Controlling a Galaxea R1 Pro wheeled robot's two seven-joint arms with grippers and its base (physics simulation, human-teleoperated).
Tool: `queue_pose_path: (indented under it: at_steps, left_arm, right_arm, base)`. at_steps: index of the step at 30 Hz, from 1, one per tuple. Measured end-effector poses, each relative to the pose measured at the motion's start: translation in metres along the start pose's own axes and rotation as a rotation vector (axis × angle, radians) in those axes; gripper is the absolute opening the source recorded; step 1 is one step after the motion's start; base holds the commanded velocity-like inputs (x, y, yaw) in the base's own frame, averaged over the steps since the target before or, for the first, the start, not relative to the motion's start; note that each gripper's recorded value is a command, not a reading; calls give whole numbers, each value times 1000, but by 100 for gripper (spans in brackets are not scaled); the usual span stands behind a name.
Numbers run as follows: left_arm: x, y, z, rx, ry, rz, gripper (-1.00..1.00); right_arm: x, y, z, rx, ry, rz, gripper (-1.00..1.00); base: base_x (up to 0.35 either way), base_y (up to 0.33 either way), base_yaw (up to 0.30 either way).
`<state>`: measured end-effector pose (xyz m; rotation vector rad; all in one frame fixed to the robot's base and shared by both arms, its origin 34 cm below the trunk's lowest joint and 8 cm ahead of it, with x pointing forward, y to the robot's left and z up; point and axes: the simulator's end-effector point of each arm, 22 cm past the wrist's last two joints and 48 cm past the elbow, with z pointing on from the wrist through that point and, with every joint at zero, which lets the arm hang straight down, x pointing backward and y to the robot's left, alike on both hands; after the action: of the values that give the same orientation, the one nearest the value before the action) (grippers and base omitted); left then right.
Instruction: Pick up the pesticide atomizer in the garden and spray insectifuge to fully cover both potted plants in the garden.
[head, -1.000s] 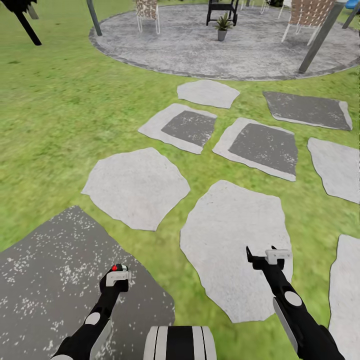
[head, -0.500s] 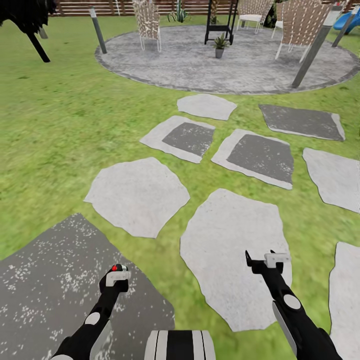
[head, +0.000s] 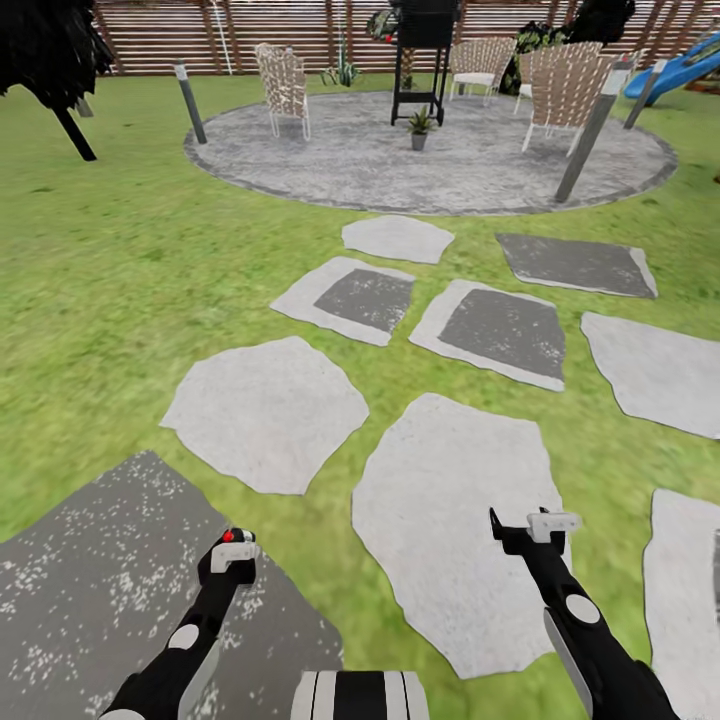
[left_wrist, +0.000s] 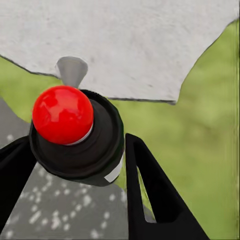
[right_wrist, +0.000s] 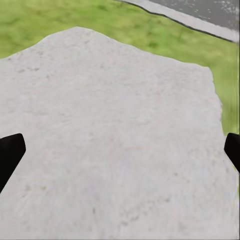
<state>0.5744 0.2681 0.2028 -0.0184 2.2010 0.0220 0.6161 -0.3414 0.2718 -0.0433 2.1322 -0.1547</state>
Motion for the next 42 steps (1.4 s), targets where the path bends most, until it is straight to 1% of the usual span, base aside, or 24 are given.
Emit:
queue_pose_path:
  at_steps: [6,8,10,11,12,14,16,20,22,24,25,27,28,29,36,42]
  left_arm:
    - [-19,0,-2,1,-31,1,-100]
    - [-25,0,-2,1,-41,0,-100]
    - [-31,-3,-3,4,-51,-1,-100]
    - [-34,-6,-4,6,-57,-1,-100]
    - [-38,-6,-4,7,-63,-1,-100]
    - [-41,-2,-5,3,-66,-1,-100]
    - [-38,0,-8,0,-54,-1,-100]
    - [-34,0,-13,1,-37,2,-100]
    - [-27,0,-16,2,-20,3,-100]
    - [-25,1,-19,3,-12,5,-100]
    - [-1,2,-28,-1,34,8,-100]
    - [20,3,-42,-6,68,6,-100]
    - [44,1,-58,-8,105,1,-100]
    - [49,1,-63,-9,112,-2,-100]
    - [55,-3,-78,-6,115,-7,-100]
    - [49,0,-82,-11,102,-6,-100]
  right_arm:
    - [-17,-2,-3,3,-29,1,100]
    - [-18,-3,-5,4,-28,2,100]
    - [-5,-3,-8,4,0,3,100]
    - [13,-4,-11,5,40,5,100]
    - [25,-4,-14,5,64,5,100]
    - [38,-5,-18,5,85,6,100]
    - [47,-5,-23,5,97,3,100]
    - [86,-6,-38,5,175,4,100]
    - [103,-6,-47,6,198,5,100]
    - [111,-6,-55,6,177,7,100]
    - [126,-3,-71,3,135,10,100]
    - [130,-3,-79,2,126,12,100]
    - [135,-3,-84,2,130,11,100]
    - [137,-3,-86,2,132,12,100]
    - [130,-4,-90,6,122,16,100]
    - [118,-5,-89,8,98,18,100]
  base:
    - [0,0,-208]
    - [0,0,-208]
    - [0,0,-208]
    - [0,0,-208]
    - [0,0,-208]
    - [0,0,-208]
    - [0,0,-208]
    - [0,0,-208]
    - [0,0,-208]
    - [0,0,-208]
    - [0,0,-208]
    - [0,0,-207]
    - [0,0,-197]
    - [0,0,-190]
    - [0,0,-54]
    - [0,0,-2]
